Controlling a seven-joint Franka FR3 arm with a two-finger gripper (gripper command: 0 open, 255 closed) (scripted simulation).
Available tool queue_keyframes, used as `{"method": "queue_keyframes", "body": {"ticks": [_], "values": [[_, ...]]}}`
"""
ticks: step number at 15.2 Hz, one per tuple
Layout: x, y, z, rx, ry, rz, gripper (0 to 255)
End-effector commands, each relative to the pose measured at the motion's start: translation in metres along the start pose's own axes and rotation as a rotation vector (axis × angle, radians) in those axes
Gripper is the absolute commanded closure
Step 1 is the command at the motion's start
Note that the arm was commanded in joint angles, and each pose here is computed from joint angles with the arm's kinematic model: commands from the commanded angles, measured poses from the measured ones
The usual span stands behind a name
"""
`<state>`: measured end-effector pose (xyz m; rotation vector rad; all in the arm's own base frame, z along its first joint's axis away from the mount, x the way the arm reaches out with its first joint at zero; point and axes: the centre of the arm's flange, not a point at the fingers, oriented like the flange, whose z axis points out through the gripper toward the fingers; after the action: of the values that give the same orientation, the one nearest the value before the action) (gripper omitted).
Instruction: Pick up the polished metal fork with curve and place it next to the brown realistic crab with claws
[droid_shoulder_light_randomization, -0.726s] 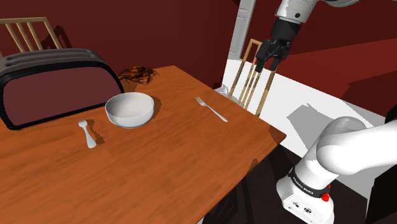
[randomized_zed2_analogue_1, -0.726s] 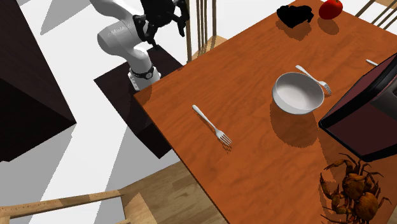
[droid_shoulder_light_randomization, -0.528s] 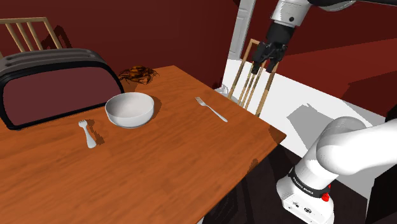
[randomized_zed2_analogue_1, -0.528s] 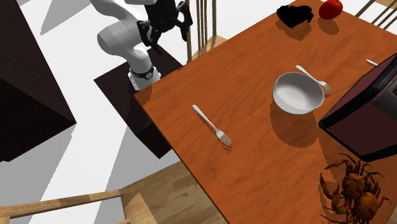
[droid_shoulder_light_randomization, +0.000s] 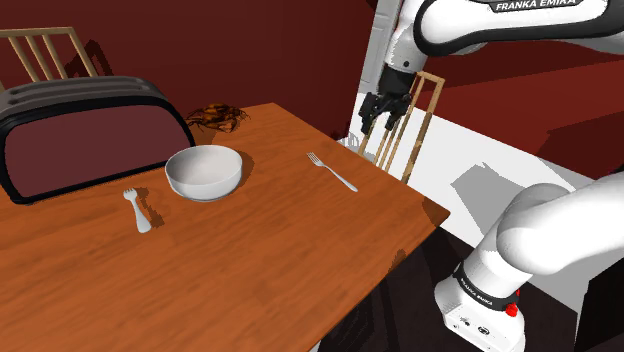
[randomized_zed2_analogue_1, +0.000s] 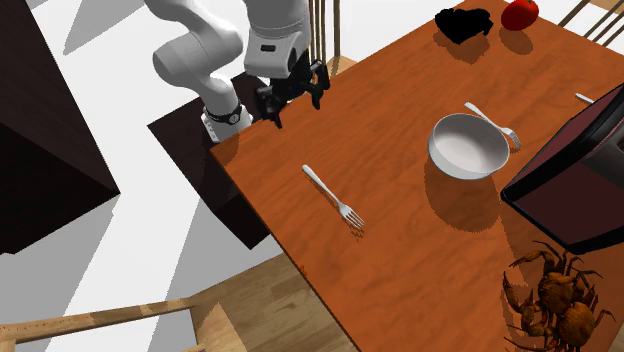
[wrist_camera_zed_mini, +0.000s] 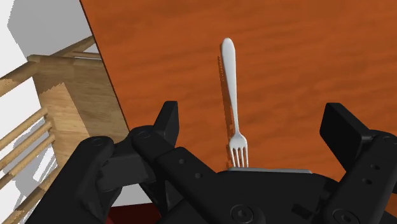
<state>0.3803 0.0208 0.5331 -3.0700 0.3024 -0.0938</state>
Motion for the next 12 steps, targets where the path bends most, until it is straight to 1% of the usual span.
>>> {"method": "queue_keyframes", "body": {"ticks": [1,12], "values": [[0.02,-0.005,0.02,-0.006,0.004,0.009,0],[0.113,-0.024,0.129,-0.041,0.017,0.057,0]]}}
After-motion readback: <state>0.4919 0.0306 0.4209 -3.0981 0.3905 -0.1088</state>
